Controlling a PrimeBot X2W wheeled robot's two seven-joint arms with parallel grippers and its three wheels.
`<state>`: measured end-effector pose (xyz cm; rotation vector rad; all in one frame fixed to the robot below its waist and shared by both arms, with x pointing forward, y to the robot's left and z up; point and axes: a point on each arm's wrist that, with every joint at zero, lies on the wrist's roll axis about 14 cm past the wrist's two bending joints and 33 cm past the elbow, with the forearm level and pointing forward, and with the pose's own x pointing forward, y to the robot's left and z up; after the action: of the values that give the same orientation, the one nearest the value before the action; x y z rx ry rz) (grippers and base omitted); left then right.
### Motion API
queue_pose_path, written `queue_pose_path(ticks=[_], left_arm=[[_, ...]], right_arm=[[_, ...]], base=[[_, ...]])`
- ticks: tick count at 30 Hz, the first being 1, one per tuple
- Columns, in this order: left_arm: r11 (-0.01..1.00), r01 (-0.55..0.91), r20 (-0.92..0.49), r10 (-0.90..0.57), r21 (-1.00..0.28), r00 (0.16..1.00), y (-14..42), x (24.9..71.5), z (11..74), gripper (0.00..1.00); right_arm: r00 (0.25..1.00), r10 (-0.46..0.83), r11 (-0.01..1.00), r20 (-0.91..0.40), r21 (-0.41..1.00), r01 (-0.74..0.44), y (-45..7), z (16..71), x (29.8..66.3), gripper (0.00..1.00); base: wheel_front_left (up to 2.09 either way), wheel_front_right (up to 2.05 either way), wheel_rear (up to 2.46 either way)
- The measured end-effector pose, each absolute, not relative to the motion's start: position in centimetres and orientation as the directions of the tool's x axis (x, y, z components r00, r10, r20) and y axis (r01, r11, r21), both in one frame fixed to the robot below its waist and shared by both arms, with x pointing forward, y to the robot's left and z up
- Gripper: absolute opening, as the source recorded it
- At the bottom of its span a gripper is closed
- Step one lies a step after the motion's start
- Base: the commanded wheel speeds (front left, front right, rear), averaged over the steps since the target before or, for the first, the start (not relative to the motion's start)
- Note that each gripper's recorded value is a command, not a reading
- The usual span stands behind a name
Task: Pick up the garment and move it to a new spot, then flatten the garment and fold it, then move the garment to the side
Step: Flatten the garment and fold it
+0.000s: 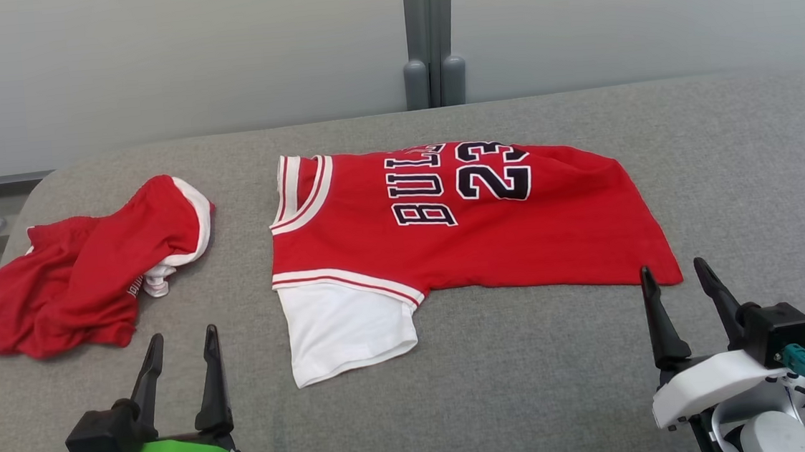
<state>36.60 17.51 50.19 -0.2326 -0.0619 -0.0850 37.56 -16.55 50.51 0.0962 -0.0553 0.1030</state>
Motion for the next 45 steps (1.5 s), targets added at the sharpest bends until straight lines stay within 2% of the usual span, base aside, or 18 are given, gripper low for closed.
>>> queue_pose_path(ticks=[13, 16, 22, 28, 31, 37, 45], left_arm=[[0.968, 0.097, 0.044, -0.09, -0.229, 0.995, 17.0, 36.7, 49.2, 1.0], [0.96, 0.088, 0.0, -0.091, -0.265, 0.996, 16.6, 37.0, 47.9, 1.0], [0.945, 0.119, -0.178, -0.179, -0.305, 0.968, 14.4, 39.1, 45.2, 1.0], [0.944, 0.093, -0.508, -0.253, -0.318, 0.823, 12.0, 38.4, 38.9, 1.0], [0.939, 0.075, -0.562, -0.263, -0.335, 0.785, 11.3, 38.7, 37.9, 1.0], [0.932, 0.056, -0.606, -0.277, -0.358, 0.746, 10.5, 39.4, 36.7, 1.0], [0.933, 0.03, -0.666, -0.278, -0.358, 0.692, 10.3, 39.5, 35.3, 1.0]], right_arm=[[0.994, 0.1, 0.989, 0.046, 0.101, -0.104, -16.5, 50.3, 37.6, 1.0], [0.996, 0.081, 0.991, 0.037, 0.106, -0.085, -17.2, 50.7, 38.5, 1.0], [0.982, 0.03, 0.987, -0.185, 0.161, 0.0, -19.5, 48.1, 40.7, 1.0], [0.914, -0.067, 0.985, -0.399, 0.117, 0.123, -23.4, 45.7, 42.6, 1.0], [0.87, -0.095, 0.985, -0.484, 0.084, 0.154, -24.4, 44.4, 43.3, 1.0], [0.775, -0.047, 0.983, -0.63, 0.107, 0.146, -23.1, 40.6, 44.0, 1.0], [0.699, -0.006, 0.989, -0.715, 0.099, 0.11, -21.5, 37.6, 44.6, 1.0]], base=[[0.0, 0.0, 0.0], [0.0, 0.0, 0.0], [0.0, 0.0, 0.0], [0.0, 0.0, 0.0], [0.0, 0.0, 0.0], [0.0, 0.0, 0.0], [0.0, 0.0, 0.0]])
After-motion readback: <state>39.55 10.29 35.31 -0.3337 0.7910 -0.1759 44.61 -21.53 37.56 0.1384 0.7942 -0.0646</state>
